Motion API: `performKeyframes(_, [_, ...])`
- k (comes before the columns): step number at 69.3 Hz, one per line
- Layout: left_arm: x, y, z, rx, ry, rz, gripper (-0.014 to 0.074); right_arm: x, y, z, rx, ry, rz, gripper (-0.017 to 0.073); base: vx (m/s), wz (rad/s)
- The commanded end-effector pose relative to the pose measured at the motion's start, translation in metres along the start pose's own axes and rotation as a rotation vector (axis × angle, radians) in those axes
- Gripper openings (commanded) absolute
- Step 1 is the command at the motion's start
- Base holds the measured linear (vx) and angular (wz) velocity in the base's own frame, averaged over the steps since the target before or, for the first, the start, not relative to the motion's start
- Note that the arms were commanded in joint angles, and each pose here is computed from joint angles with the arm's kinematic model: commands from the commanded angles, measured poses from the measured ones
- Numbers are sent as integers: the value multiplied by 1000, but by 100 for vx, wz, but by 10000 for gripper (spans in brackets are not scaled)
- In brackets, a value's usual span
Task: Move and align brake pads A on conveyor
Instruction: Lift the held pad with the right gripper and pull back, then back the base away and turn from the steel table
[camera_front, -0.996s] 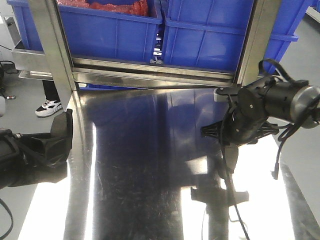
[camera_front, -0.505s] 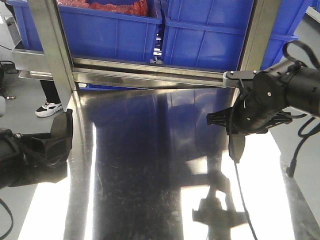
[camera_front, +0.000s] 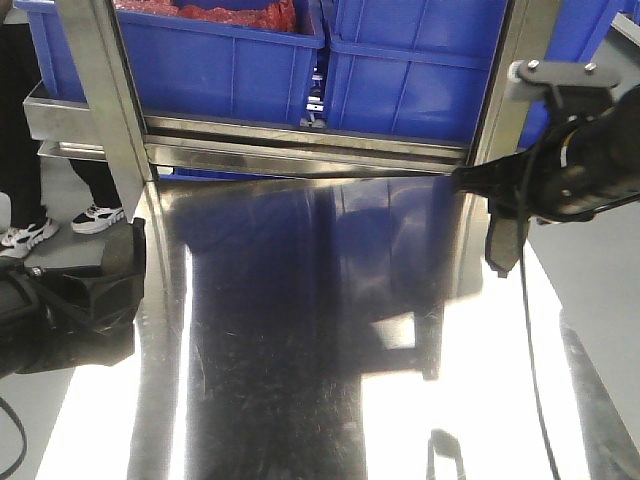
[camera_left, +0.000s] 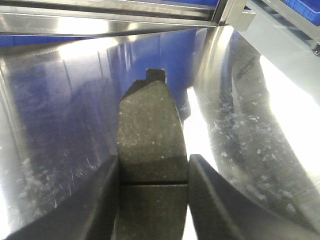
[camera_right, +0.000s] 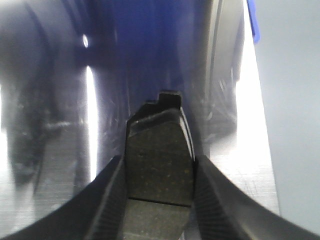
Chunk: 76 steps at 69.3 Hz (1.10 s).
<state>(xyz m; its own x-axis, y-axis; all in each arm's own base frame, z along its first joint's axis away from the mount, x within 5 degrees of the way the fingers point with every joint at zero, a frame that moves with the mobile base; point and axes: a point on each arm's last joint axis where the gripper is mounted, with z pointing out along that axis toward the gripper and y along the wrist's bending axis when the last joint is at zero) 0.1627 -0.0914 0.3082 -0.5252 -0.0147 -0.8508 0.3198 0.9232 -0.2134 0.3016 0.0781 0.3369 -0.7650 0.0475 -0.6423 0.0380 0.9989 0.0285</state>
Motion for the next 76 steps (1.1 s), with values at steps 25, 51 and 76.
performKeyframes(25, [-15, -6, -7, 54, -108, 8, 20, 28, -26, -79, -55, -264, -19, 4, 0, 0])
performKeyframes(51, [-15, -6, -7, 54, -108, 8, 20, 44, -34, -92, -67, -305, -20, 4, 0, 0])
performKeyframes(76, [-15, -6, -7, 54, -108, 8, 20, 44, -34, -91, -65, -301, -20, 4, 0, 0])
